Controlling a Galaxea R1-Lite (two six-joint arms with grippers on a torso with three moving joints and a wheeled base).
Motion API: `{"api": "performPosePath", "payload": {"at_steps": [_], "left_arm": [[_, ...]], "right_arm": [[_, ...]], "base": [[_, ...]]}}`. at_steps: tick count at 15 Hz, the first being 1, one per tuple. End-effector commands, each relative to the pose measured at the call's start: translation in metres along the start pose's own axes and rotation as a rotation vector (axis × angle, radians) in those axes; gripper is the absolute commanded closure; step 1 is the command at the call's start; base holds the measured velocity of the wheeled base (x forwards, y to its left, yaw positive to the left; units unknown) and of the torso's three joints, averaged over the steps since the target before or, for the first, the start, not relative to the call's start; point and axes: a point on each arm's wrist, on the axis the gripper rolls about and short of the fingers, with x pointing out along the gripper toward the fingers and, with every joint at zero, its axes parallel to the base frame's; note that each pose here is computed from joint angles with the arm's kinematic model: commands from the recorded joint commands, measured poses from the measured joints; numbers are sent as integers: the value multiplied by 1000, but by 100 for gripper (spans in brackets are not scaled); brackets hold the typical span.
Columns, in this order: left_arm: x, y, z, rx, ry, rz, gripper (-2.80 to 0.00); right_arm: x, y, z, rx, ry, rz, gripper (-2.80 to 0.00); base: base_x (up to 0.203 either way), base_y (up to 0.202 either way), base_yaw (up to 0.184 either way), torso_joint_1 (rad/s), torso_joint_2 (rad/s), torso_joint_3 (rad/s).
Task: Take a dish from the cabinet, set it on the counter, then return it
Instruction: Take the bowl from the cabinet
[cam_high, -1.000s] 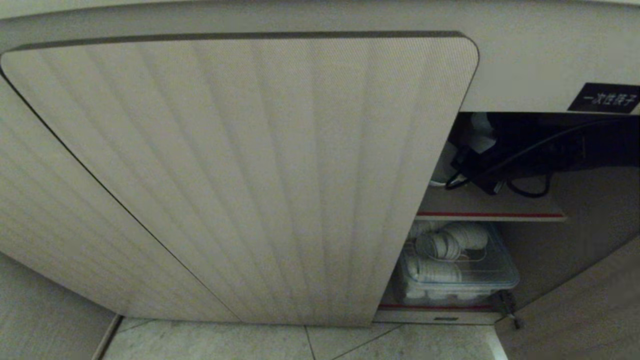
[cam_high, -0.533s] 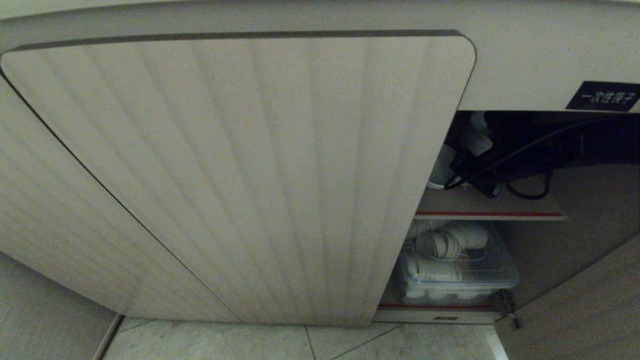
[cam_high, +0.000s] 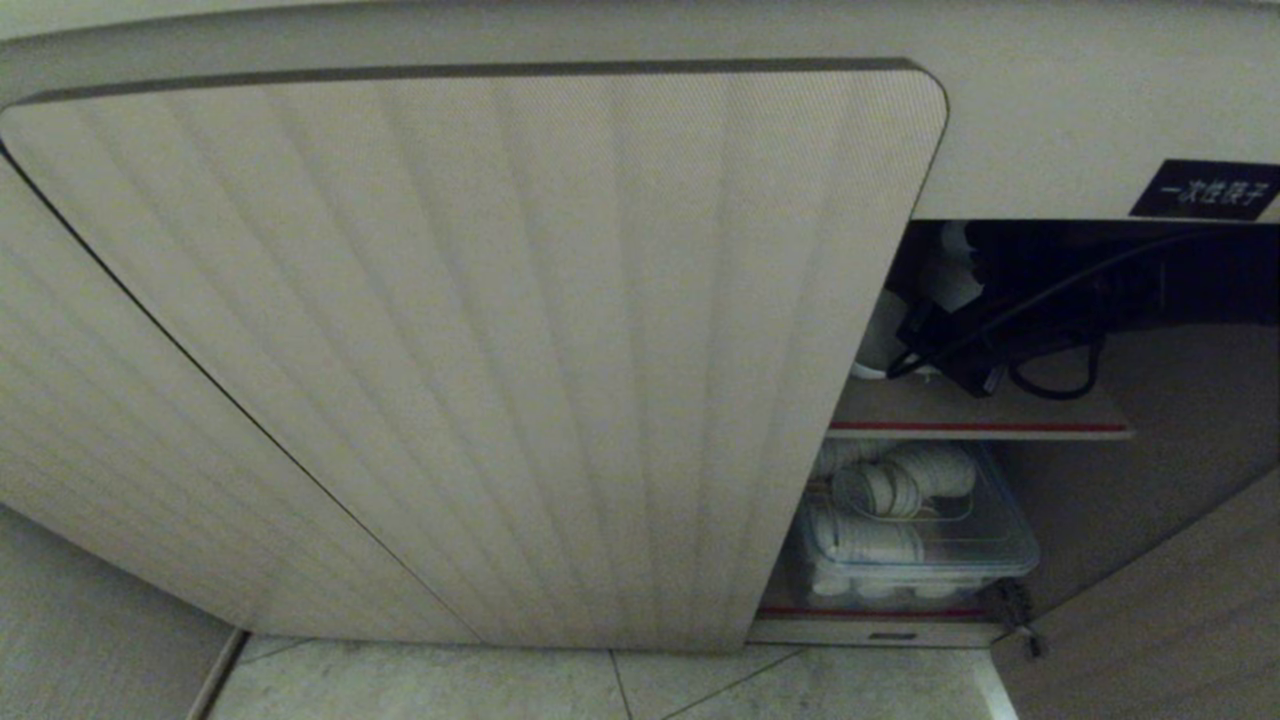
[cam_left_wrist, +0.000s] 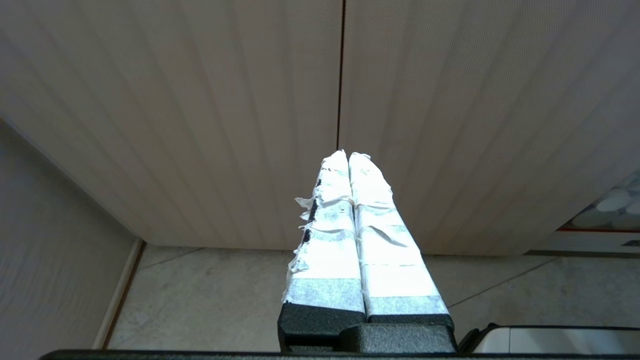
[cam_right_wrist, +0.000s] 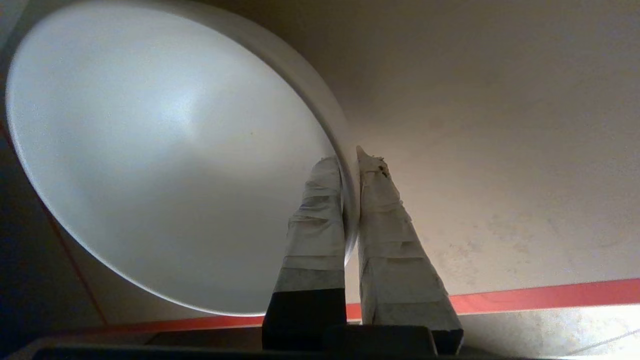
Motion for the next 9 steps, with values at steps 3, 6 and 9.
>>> {"api": "performPosePath", "payload": {"at_steps": [3, 6, 9], "left_arm": [[0, 0, 0, 0, -1, 0, 0], [0, 0, 0, 0, -1, 0, 0], [0, 0, 0, 0, -1, 0, 0]], "right_arm": [[-8, 7, 7, -2, -8, 19, 0], [-4, 2, 1, -10, 8, -3, 0], [-2, -6, -9, -12, 28, -23, 0]], "base": [[0, 0, 0, 0, 0, 0], [0, 0, 0, 0, 0, 0], [0, 0, 0, 0, 0, 0]]}}
